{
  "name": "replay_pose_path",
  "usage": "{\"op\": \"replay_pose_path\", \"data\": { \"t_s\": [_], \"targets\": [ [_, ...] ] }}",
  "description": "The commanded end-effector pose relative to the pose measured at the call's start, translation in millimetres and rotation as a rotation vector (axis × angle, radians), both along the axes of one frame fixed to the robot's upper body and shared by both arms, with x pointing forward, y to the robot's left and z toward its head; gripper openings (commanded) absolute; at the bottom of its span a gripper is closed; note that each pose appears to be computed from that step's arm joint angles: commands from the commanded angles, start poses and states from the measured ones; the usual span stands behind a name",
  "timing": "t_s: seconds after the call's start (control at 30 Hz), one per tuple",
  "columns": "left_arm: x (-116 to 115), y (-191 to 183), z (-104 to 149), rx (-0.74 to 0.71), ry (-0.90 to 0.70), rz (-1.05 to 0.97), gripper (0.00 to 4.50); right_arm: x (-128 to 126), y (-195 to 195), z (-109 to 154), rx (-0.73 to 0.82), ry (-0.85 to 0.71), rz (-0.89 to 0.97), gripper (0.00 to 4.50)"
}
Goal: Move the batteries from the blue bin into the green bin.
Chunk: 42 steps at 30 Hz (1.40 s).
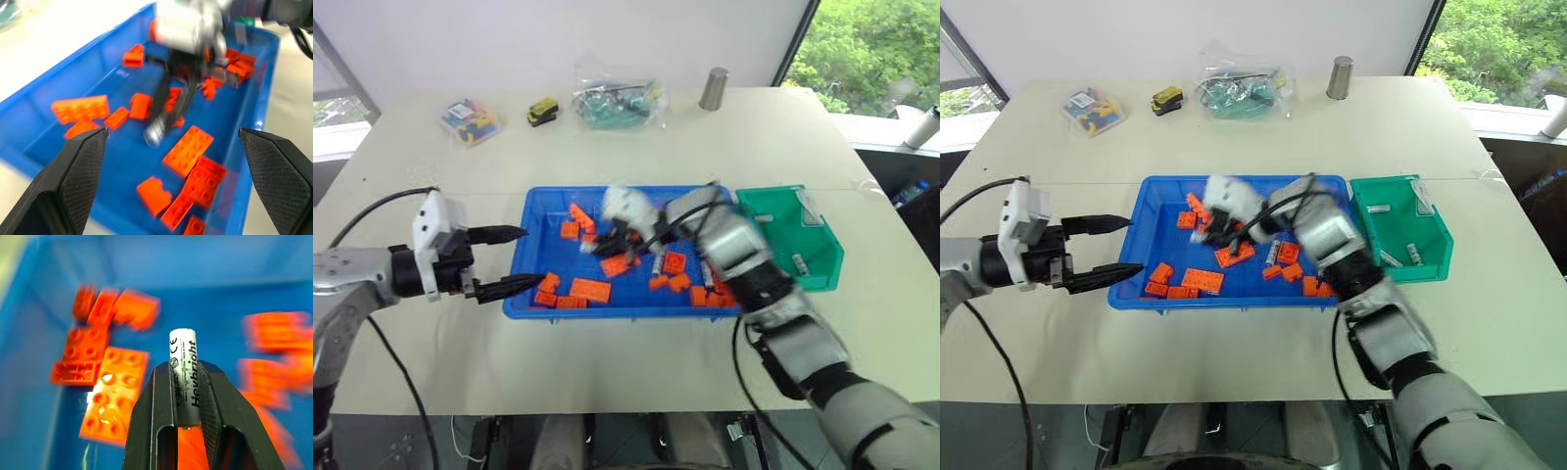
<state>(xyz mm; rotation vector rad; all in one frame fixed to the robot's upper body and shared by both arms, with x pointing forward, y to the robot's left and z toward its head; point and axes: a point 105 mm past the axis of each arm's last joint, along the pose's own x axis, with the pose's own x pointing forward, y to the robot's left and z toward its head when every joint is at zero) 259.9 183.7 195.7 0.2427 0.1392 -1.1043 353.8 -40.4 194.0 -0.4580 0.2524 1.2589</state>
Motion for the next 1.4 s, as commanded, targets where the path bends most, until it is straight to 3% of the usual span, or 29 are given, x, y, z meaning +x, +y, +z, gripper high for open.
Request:
{"op": "replay_pose_path", "data": {
  "t_s": [0.03, 0.23, 0.47, 0.53, 0.57, 0.67, 0.7, 0.73, 0.87, 1.0, 1.1, 1.17, 1.3, 1.4],
  "targets": [
    [4.2, -11.4, 14.7, -0.052, -0.054, -0.036, 4.50, 1.4, -62.7, 34.0, 0.113, 0.003, -0.213, 0.09],
    [12.6, -18.9, 23.9, -0.112, -0.067, -0.068, 4.50, -13.1, -166.0, 27.4, 0.067, 0.014, -0.572, 0.09],
    [18.7, -25.8, 29.9, -0.128, -0.082, -0.111, 4.50, -25.7, -223.9, 14.0, 0.050, 0.037, -0.810, 0.09],
    [20.1, -27.1, 30.0, -0.125, -0.082, -0.118, 4.50, -28.6, -226.8, 9.3, 0.049, 0.050, -0.825, 1.12],
    [20.5, -27.8, 29.9, -0.123, -0.084, -0.121, 4.50, -29.4, -226.9, 7.0, 0.036, 0.047, -0.824, 1.38],
    [20.8, -29.1, 29.2, -0.116, -0.085, -0.127, 4.50, -26.2, -229.6, 5.7, 0.013, 0.021, -0.842, 2.72],
    [20.3, -29.1, 28.8, -0.114, -0.085, -0.127, 4.50, -23.7, -228.6, 9.5, 0.011, 0.008, -0.836, 3.01],
    [19.5, -28.8, 28.4, -0.111, -0.084, -0.128, 4.50, -20.4, -225.4, 16.1, 0.012, -0.017, -0.820, 3.57],
    [17.7, -28.1, 27.2, -0.104, -0.083, -0.127, 4.50, -11.9, -207.0, 37.0, 0.035, -0.074, -0.734, 3.57],
    [16.1, -28.0, 25.1, -0.094, -0.079, -0.126, 4.50, -3.8, -154.4, 44.4, 0.023, -0.081, -0.537, 3.57],
    [16.8, -28.8, 25.2, -0.092, -0.083, -0.123, 4.50, -2.8, -116.5, 25.4, -0.037, -0.048, -0.408, 3.57],
    [16.9, -29.5, 25.5, -0.093, -0.085, -0.122, 4.50, -2.1, -103.5, 14.6, -0.078, -0.045, -0.370, 4.41],
    [15.0, -32.9, 23.2, -0.081, -0.091, -0.130, 4.50, -11.5, -77.2, -27.2, -0.241, -0.041, -0.226, 4.47],
    [15.4, -33.8, 24.0, -0.086, -0.098, -0.122, 4.50, -10.7, -70.6, -37.7, -0.272, -0.044, -0.207, 4.47]
  ]
}}
